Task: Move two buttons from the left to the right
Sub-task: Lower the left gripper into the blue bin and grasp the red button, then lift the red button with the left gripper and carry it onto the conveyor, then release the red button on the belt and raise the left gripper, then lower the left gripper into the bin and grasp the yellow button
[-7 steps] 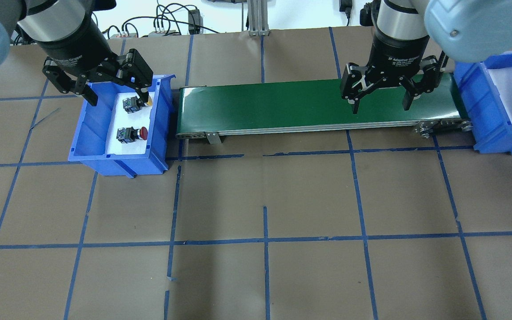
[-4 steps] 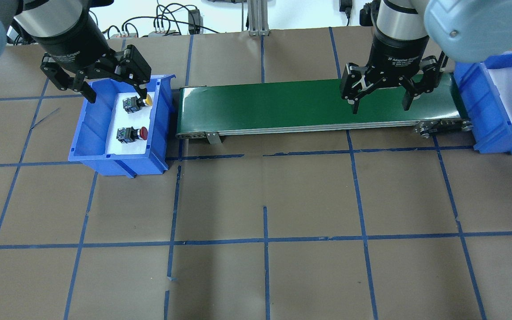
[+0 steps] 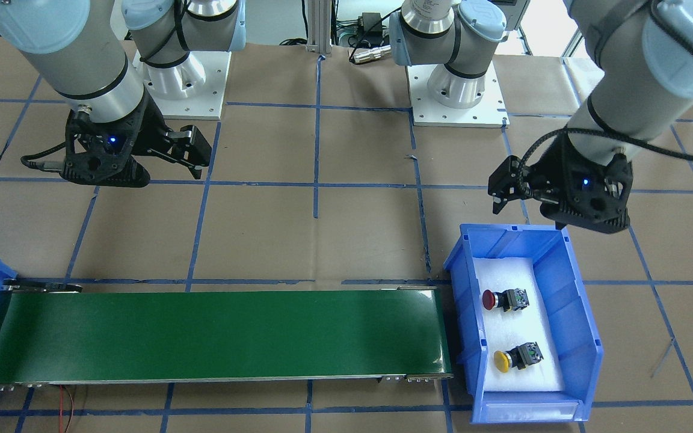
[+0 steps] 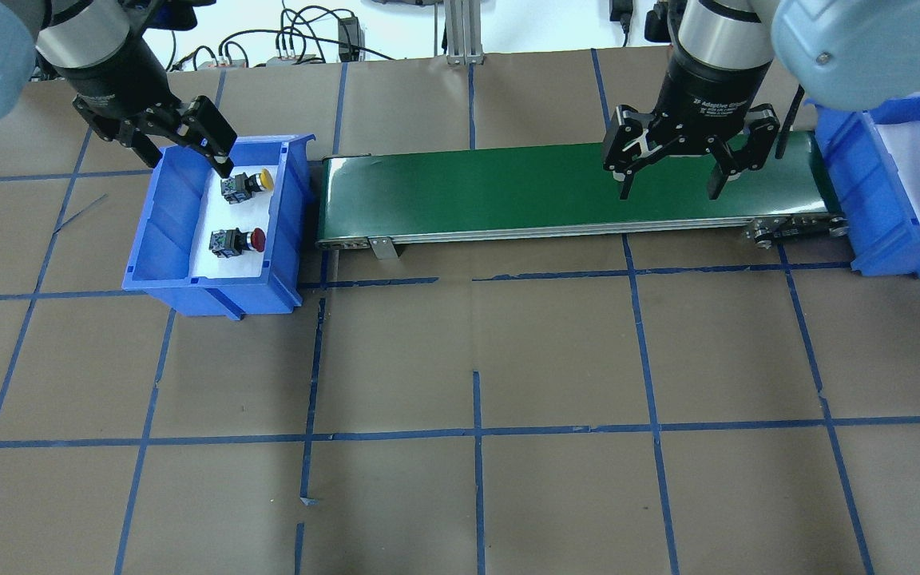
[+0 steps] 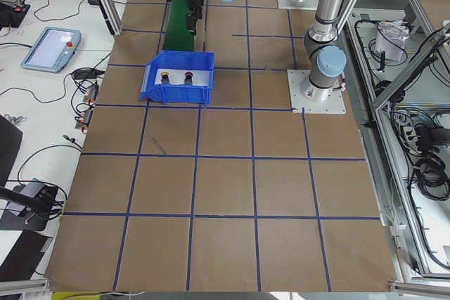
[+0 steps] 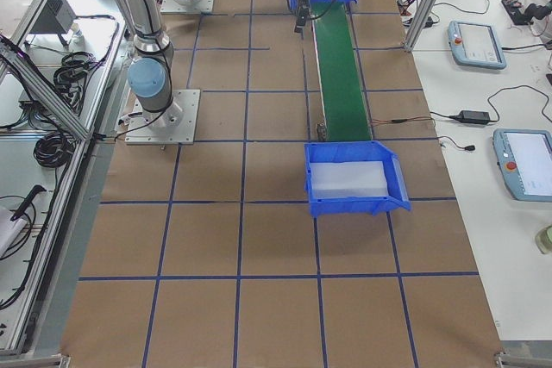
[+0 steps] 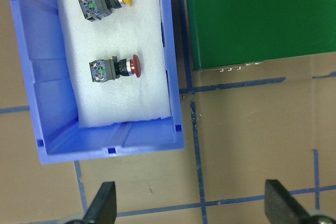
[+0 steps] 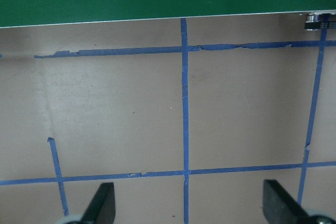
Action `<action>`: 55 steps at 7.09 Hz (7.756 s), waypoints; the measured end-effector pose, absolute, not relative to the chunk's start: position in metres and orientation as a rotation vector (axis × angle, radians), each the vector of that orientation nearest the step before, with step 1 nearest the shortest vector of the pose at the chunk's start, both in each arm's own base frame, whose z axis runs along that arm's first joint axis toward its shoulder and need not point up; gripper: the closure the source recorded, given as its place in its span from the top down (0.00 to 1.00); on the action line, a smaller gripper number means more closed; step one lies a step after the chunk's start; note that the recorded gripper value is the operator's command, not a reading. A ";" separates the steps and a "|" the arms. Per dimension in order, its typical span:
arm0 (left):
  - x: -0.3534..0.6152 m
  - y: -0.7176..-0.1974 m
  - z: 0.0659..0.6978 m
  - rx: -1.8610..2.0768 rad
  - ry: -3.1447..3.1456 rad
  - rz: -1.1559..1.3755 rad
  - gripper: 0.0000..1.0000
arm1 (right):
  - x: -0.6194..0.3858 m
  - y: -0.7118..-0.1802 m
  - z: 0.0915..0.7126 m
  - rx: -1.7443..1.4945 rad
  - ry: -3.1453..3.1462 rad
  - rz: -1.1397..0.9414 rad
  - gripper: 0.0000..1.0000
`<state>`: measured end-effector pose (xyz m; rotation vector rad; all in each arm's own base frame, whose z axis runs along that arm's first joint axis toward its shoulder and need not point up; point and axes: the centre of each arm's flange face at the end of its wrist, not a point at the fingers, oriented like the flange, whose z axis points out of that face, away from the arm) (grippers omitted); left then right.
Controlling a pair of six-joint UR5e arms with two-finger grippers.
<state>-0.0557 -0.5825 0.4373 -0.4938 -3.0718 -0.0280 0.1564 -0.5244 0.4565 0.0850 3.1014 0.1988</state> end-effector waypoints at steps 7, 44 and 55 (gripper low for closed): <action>-0.002 -0.635 0.265 -1.537 -2.706 -0.031 0.99 | 0.146 -0.525 0.454 0.113 3.088 0.201 1.00; -0.177 -0.633 0.368 -0.137 -3.081 -0.015 1.00 | 0.146 -0.524 0.452 0.106 3.088 0.212 1.00; -0.005 -0.715 0.257 -1.863 -2.650 0.054 1.00 | 0.147 -0.522 0.453 0.186 3.094 0.218 1.00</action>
